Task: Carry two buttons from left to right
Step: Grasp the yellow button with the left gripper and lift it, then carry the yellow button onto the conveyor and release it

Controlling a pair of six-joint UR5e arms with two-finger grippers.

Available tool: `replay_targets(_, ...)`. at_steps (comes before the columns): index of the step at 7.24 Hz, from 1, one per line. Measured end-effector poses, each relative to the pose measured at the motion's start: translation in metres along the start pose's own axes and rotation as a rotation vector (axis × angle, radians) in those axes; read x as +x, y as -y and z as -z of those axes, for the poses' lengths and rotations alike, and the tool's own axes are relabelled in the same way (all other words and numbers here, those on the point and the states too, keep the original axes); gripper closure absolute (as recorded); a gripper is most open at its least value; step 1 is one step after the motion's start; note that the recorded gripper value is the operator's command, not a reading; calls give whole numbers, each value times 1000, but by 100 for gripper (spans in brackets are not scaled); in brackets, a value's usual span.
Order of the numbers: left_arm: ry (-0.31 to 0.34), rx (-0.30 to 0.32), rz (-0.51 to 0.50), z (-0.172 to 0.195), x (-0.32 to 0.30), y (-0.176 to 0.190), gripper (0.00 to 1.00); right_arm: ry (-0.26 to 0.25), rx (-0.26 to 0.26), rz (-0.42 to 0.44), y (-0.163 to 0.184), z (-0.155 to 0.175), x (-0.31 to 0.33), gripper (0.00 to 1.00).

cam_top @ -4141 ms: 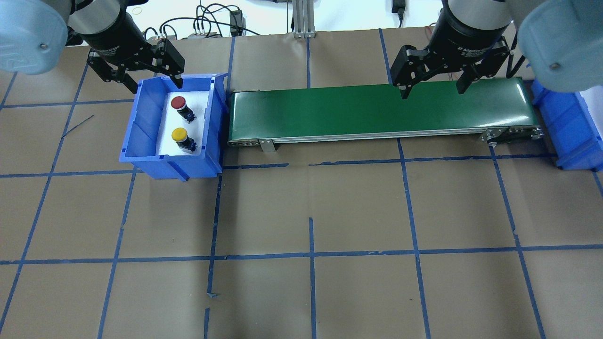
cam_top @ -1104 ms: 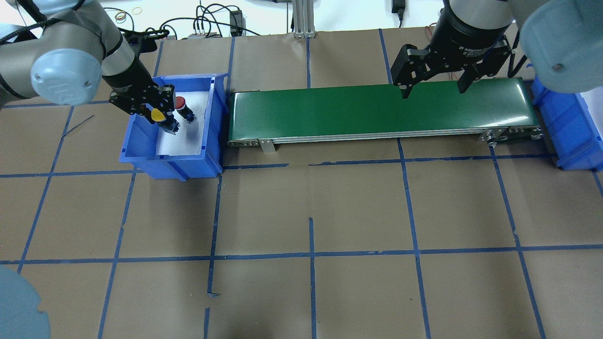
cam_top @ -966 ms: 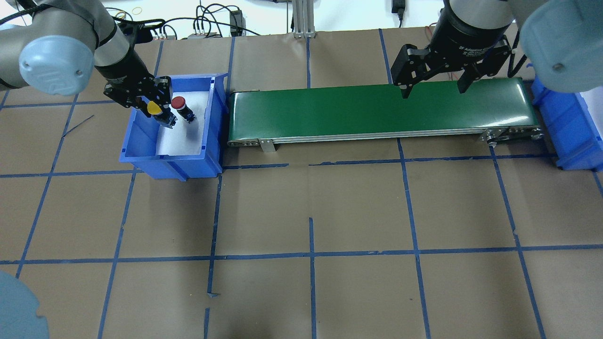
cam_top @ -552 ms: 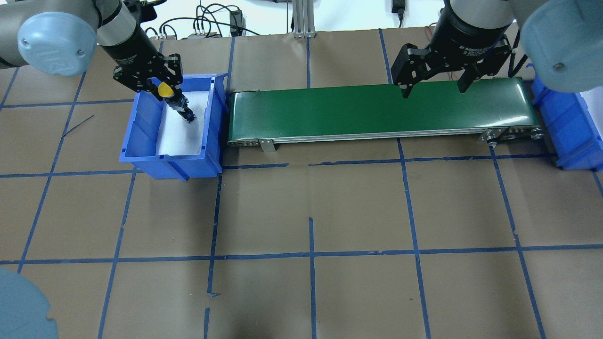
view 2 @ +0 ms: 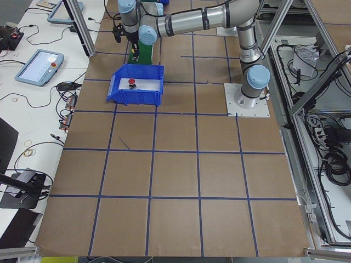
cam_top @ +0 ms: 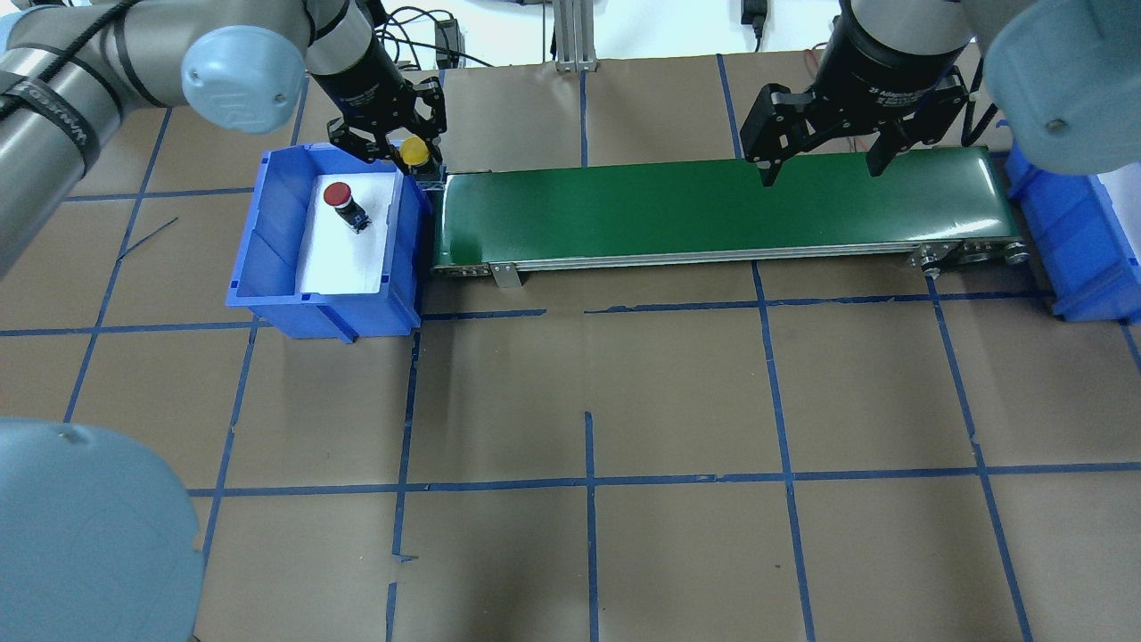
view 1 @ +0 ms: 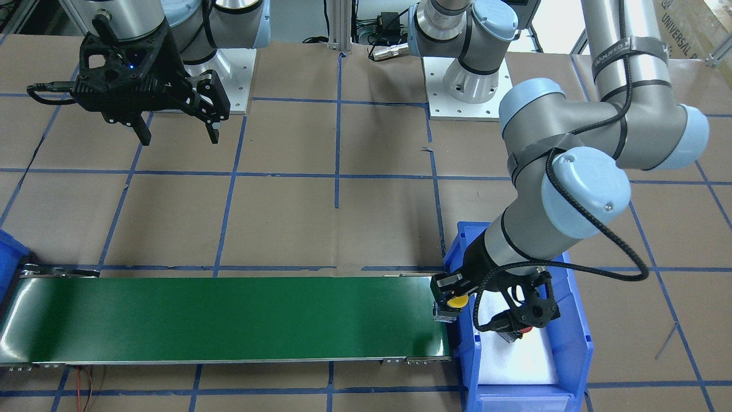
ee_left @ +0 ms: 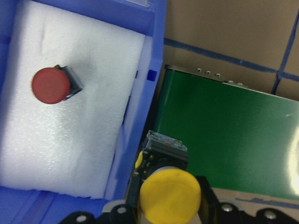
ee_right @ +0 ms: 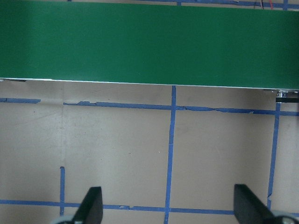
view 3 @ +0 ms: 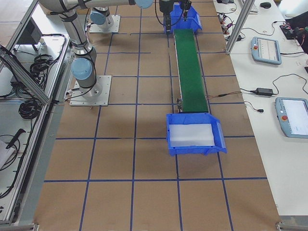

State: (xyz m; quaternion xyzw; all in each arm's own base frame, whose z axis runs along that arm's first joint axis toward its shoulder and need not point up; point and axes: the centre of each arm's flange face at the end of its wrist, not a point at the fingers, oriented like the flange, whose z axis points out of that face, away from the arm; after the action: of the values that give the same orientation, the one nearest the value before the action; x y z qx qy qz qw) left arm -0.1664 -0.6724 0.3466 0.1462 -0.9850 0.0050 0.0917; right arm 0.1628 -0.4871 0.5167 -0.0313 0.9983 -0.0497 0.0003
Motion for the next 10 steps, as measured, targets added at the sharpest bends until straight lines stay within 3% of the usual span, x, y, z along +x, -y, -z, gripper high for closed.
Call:
replay_targets(3, 0, -13, 1, -39, 24, -2, 71, 1, -3, 0, -1, -1, -1, 0)
replay_targets(4, 3, -22, -4, -47, 27, -6, 63, 2, -7, 2, -1, -1, -1, 0)
replay_targets(5, 7, -32, -7, -53, 29, -9, 39, 3, -13, 6, -2, -2, -1, 0)
replay_targets(6, 8, -34, -13, -55, 30, -12, 0, 4, -16, 13, -2, -3, 0, 0)
replay_targets(8, 9, -39, -18, -56, 31, -16, 0, 15, -17, 63, -1, -4, 0, 0)
replay_targets(10, -1, -10, -21, -36, 33, -19, 0, 28, -16, 81, 1, -4, 0, 0)
